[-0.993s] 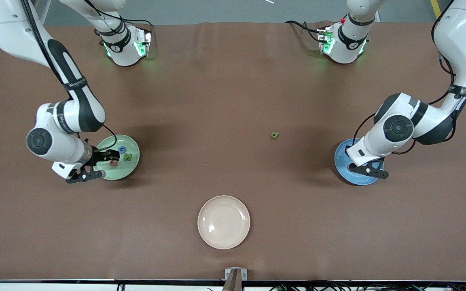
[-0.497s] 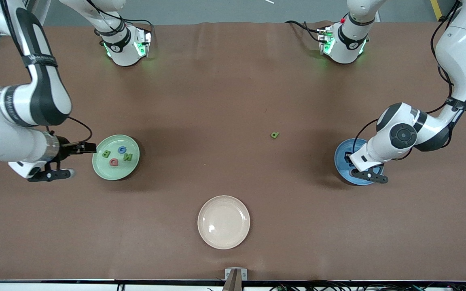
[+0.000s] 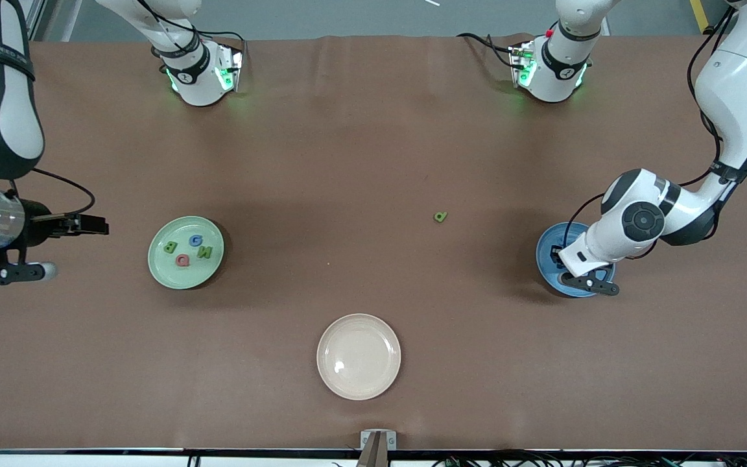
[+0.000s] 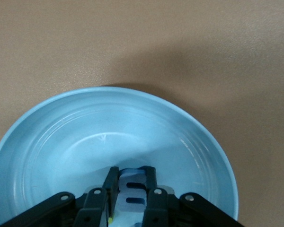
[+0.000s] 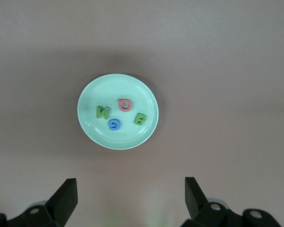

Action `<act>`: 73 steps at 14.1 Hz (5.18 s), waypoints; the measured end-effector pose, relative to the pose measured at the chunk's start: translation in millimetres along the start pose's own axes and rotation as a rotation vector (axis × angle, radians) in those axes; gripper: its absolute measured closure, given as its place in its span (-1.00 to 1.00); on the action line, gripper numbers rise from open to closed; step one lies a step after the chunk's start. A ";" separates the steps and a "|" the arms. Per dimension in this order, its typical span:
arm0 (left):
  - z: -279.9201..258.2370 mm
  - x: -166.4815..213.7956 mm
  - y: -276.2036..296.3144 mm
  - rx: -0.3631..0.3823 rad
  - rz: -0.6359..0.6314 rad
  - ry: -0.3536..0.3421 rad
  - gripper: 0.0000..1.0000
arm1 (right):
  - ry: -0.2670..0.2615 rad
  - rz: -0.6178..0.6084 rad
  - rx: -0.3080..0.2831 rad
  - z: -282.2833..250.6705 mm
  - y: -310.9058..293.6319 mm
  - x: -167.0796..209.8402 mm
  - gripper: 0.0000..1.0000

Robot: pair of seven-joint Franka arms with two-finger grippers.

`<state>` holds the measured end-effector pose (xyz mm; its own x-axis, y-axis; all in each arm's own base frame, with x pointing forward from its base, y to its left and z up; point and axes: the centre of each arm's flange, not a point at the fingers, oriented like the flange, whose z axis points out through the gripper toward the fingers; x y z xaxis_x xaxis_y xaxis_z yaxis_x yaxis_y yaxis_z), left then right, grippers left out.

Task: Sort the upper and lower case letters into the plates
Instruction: 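Withdraw the right arm to rest while the left gripper releases the E, then reach the left gripper toward the green p on the table, then lower the left gripper and grasp the green p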

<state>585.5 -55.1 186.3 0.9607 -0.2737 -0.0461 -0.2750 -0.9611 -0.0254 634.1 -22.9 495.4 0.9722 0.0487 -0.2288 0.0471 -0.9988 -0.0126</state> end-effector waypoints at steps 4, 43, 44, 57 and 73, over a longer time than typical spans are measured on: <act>-1.8 1.8 -2.0 0.002 -0.005 0.006 0.16 | 0.049 0.030 0.003 -26.5 18.8 -3.4 -1.00; -1.9 -66.5 335.9 -0.028 0.209 0.060 -0.95 | 0.132 0.030 -0.046 -83.9 -17.0 -153.4 -1.00; 1.7 -69.2 336.0 -0.022 0.208 0.064 -0.94 | 0.135 0.027 -0.045 -85.0 -18.2 -155.2 -1.00; 5.9 -70.2 336.3 -0.022 0.201 0.078 -0.02 | 0.184 0.032 0.013 -89.8 -16.4 -155.4 -1.00; 5.9 -67.6 336.2 -0.040 0.182 0.094 0.45 | 0.189 0.032 0.009 -89.4 -15.8 -154.5 -1.00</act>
<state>427.8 -359.5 175.0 0.8950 -0.4435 0.0474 -0.4446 -0.8956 0.0145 503.6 -14.8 617.9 0.9990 0.0147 -0.0420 0.0140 -0.9998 -0.0172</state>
